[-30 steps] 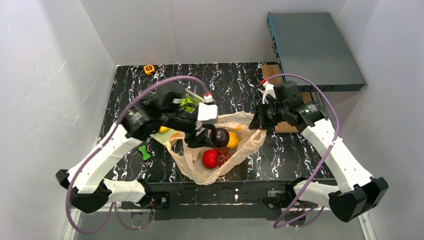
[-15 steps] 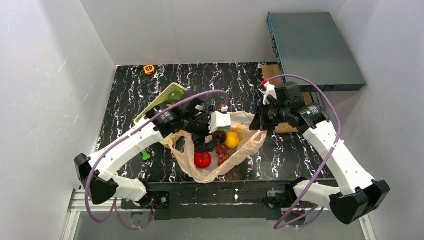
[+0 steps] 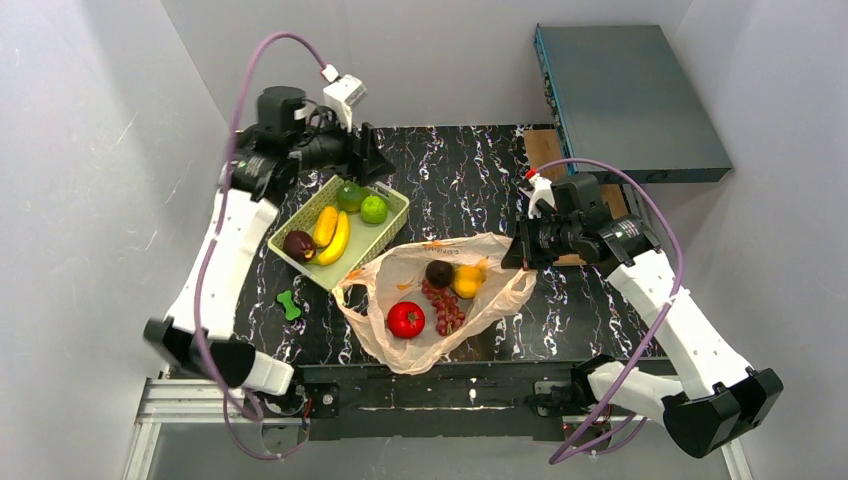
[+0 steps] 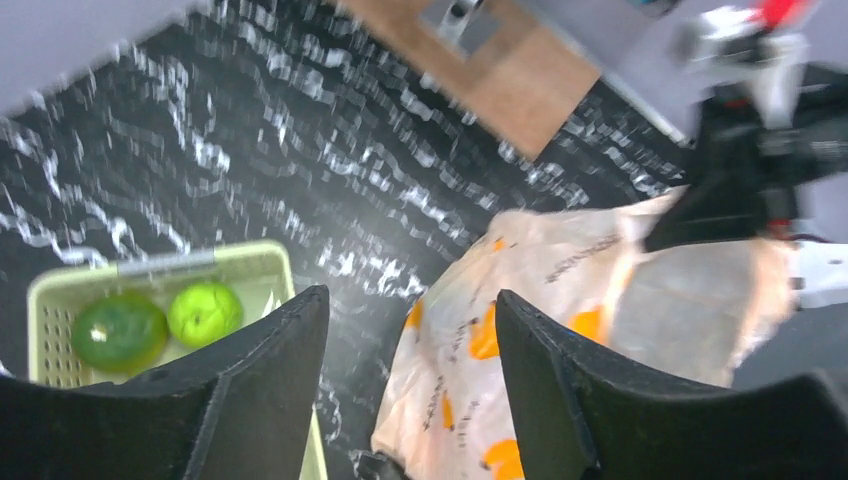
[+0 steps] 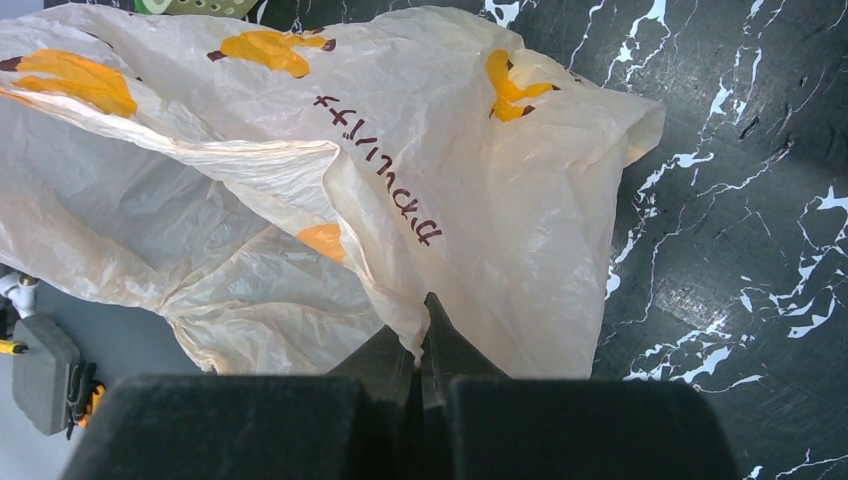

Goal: Place the fake fruits into the plastic bag and tie a complex knot

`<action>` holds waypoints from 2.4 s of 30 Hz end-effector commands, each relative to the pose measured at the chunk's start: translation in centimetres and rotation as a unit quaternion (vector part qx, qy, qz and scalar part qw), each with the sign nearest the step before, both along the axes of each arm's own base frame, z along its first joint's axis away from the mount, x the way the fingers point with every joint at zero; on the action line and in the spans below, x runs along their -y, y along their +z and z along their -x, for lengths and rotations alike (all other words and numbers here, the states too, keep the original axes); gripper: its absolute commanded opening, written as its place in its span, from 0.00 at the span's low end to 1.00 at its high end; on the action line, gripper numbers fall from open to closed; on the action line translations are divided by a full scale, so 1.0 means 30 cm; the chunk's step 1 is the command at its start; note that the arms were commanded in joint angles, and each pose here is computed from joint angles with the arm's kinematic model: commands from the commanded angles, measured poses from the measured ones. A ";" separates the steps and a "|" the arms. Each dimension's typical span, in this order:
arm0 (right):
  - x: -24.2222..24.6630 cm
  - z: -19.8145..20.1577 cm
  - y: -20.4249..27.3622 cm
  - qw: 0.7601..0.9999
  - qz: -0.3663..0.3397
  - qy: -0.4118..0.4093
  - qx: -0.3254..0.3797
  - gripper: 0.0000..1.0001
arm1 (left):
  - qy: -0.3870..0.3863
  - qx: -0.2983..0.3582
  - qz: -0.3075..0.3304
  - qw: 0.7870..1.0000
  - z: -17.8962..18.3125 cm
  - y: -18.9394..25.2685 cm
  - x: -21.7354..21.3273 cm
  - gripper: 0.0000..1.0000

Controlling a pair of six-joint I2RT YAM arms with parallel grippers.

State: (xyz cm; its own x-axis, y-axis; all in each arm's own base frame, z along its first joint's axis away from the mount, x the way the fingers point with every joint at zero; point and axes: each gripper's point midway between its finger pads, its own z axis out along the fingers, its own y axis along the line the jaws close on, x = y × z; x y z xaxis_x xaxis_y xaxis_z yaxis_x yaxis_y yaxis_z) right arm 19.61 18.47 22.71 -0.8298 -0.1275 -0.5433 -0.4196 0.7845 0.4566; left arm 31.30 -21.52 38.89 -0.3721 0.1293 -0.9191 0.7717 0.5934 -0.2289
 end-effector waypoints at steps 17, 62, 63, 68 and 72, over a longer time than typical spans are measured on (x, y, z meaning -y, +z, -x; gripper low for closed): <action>-0.014 -0.006 0.120 0.997 -0.018 0.036 0.066 0.01 | 0.116 -0.375 -0.268 0.880 -0.120 -1.027 -0.196 0.53; -0.120 -0.194 0.253 0.995 -0.050 -0.009 0.084 0.01 | 0.015 -0.279 0.060 0.958 0.493 -0.450 -0.324 0.93; -0.124 -0.199 0.258 0.995 -0.051 -0.010 0.085 0.01 | 0.005 -0.284 0.049 0.958 0.495 -0.473 -0.307 0.92; -0.135 -0.257 0.279 0.994 -0.048 -0.025 0.098 0.01 | -0.018 -0.339 0.046 0.939 0.486 -0.530 -0.258 0.67; -0.152 -0.311 0.316 0.992 -0.048 -0.027 0.118 0.01 | 0.005 -0.287 0.077 0.955 0.405 -0.416 -0.272 0.27</action>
State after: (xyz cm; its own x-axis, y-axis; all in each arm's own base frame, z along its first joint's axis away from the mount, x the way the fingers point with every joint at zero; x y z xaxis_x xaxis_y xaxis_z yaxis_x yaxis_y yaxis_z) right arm 26.58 22.47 28.74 -0.7592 -0.0754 -0.6464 -0.4548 0.7720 0.4441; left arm 16.46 -13.61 22.73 -0.8840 0.0956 -0.4576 0.4361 0.5211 -0.7337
